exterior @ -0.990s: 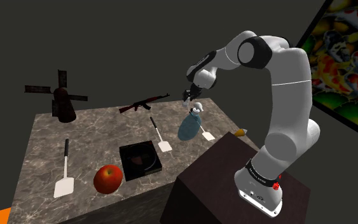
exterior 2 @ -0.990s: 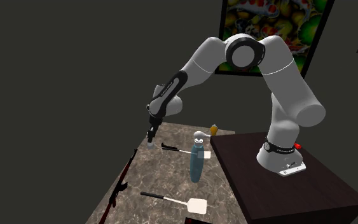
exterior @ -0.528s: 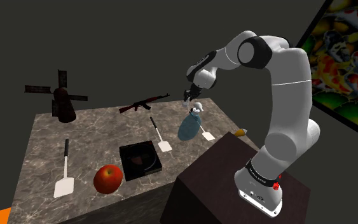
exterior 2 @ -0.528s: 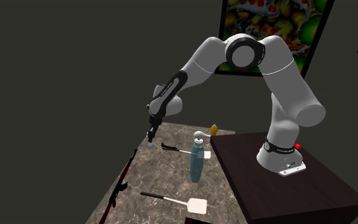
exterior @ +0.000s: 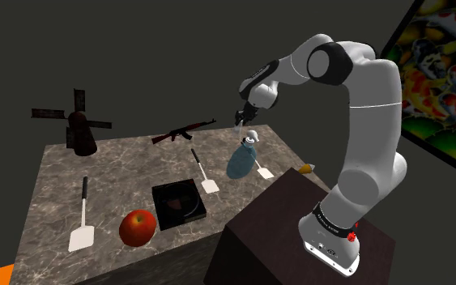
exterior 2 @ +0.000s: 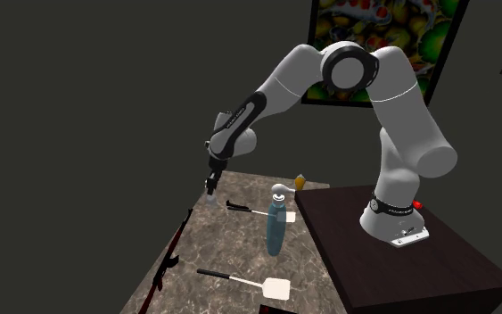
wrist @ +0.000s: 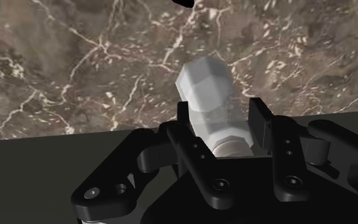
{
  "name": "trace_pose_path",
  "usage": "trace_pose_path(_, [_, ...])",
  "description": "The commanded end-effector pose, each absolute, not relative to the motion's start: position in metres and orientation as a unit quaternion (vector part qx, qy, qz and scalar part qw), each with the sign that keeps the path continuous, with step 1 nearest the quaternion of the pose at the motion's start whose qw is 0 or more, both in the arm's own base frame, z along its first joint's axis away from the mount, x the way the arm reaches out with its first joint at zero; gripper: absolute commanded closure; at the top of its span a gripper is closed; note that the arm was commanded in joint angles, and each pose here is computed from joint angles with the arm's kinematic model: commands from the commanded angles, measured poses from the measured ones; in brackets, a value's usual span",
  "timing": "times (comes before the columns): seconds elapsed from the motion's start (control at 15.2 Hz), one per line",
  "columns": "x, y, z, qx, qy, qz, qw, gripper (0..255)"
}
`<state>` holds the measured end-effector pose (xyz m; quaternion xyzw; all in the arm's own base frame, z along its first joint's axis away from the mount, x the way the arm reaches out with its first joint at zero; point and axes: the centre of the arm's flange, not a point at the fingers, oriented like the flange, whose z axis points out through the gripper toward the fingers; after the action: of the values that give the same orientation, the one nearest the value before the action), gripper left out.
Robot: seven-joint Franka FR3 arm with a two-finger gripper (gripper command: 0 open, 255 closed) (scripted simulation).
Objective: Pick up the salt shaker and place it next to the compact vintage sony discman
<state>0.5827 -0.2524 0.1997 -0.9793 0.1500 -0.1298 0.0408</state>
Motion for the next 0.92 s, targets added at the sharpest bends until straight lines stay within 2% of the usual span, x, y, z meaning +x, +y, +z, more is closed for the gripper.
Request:
trace_pose_path(0.0, [0.583,-0.253,0.210,-0.979,0.150,-0.130,0.041,255])
trace_pose_path(0.86, [0.583,-0.253,0.279,-0.979,0.150,-0.130,0.041,255])
